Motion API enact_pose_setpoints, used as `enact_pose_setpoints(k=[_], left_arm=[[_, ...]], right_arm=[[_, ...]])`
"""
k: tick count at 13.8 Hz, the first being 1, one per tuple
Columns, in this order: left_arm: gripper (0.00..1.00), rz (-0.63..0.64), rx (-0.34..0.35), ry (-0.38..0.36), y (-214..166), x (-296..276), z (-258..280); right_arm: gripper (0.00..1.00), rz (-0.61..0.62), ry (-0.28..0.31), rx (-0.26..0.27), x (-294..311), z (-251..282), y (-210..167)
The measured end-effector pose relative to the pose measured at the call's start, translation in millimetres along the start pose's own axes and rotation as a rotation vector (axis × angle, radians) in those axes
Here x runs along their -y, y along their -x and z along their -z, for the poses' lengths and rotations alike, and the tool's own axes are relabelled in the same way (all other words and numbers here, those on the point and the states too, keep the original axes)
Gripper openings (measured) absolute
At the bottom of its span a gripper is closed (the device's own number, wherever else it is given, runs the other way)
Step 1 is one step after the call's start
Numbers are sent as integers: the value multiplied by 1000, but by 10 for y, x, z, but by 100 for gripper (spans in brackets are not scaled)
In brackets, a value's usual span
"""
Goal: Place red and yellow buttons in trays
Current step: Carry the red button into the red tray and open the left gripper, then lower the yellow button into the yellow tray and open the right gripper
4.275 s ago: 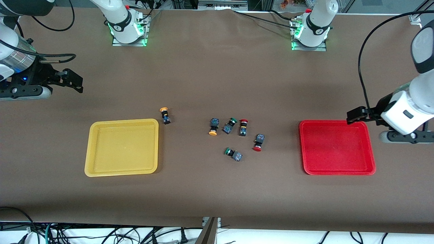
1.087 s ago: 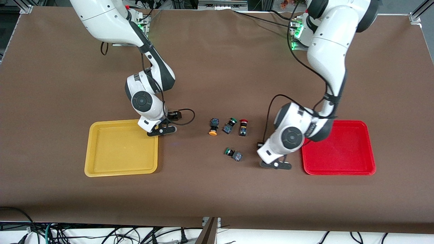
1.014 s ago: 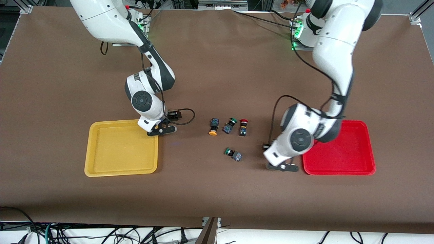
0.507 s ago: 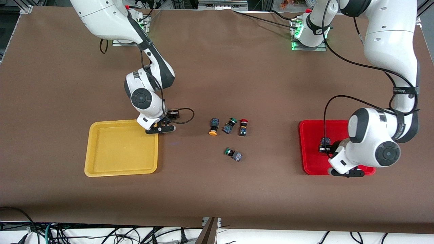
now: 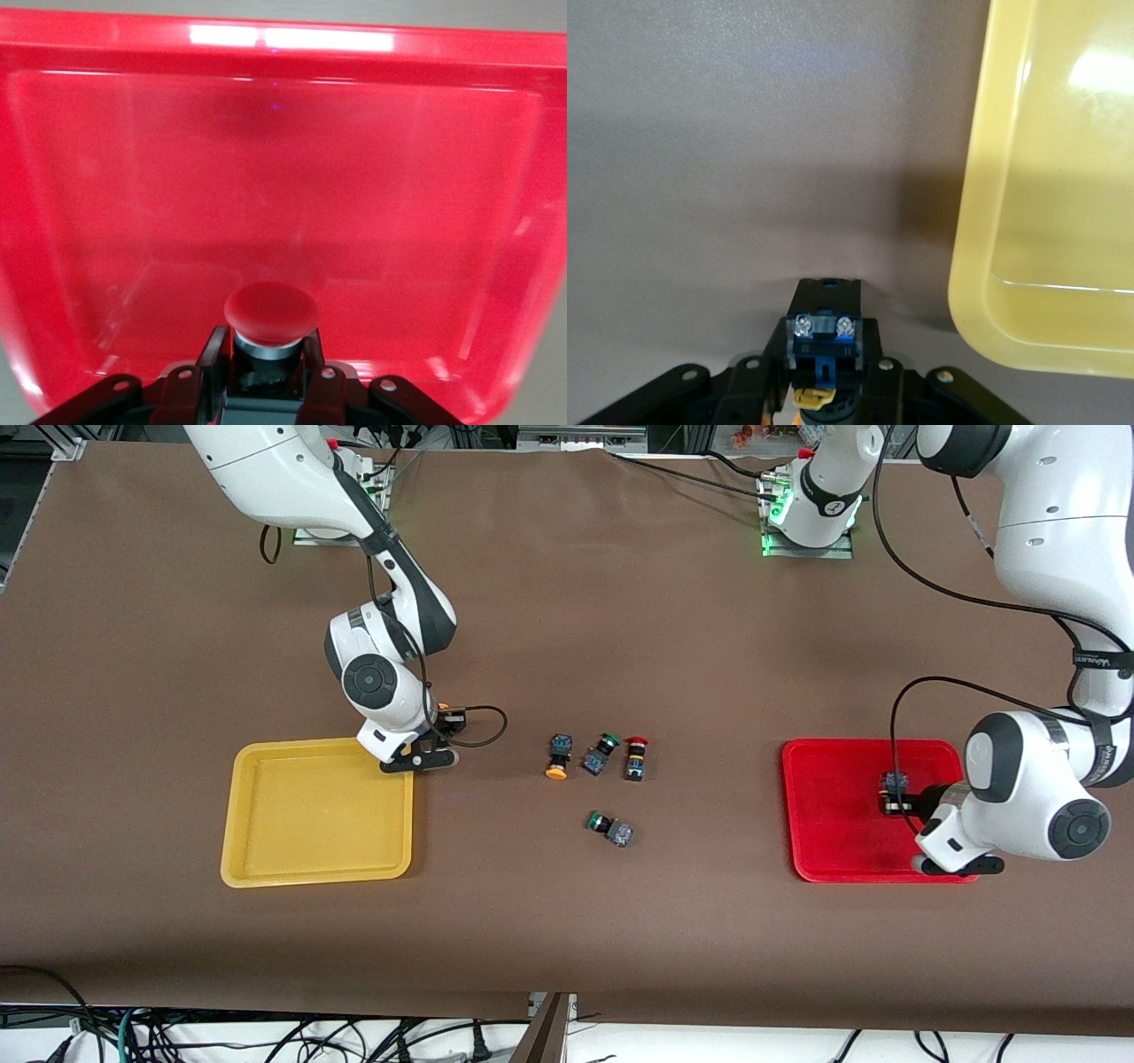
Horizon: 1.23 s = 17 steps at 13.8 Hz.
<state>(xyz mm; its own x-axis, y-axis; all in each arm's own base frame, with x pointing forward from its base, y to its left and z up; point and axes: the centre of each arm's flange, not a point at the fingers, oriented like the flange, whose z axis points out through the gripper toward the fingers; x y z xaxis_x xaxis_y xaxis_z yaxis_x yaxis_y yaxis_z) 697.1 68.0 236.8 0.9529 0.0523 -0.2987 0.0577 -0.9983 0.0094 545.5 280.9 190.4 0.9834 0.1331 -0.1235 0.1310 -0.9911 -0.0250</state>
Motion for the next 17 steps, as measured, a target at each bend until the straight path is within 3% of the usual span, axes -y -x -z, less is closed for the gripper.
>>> enact_pose_setpoints(k=[2, 6, 9, 13, 16, 17], left_arm=[[37, 7, -30, -6, -12, 264, -109], [37, -36, -53, 4, 8, 546, -419], [63, -80, -43, 17, 14, 312, -347], [100, -132, -85, 23, 86, -771, 181], [100, -87, -95, 8, 288, -1950, 265], [100, -72, -87, -2, 380, -2330, 191]], right_arm=[[33, 1, -2, -16, -8, 164, -51], [33, 42, 28, 27, -534, 1197, -400], [33, 90, 36, 21, -1396, 1335, -601], [33, 67, 32, 20, -1762, 764, -763], [33, 64, 7, 28, -1643, 501, -792], [38, 61, -5, 29, -1599, 492, -790]])
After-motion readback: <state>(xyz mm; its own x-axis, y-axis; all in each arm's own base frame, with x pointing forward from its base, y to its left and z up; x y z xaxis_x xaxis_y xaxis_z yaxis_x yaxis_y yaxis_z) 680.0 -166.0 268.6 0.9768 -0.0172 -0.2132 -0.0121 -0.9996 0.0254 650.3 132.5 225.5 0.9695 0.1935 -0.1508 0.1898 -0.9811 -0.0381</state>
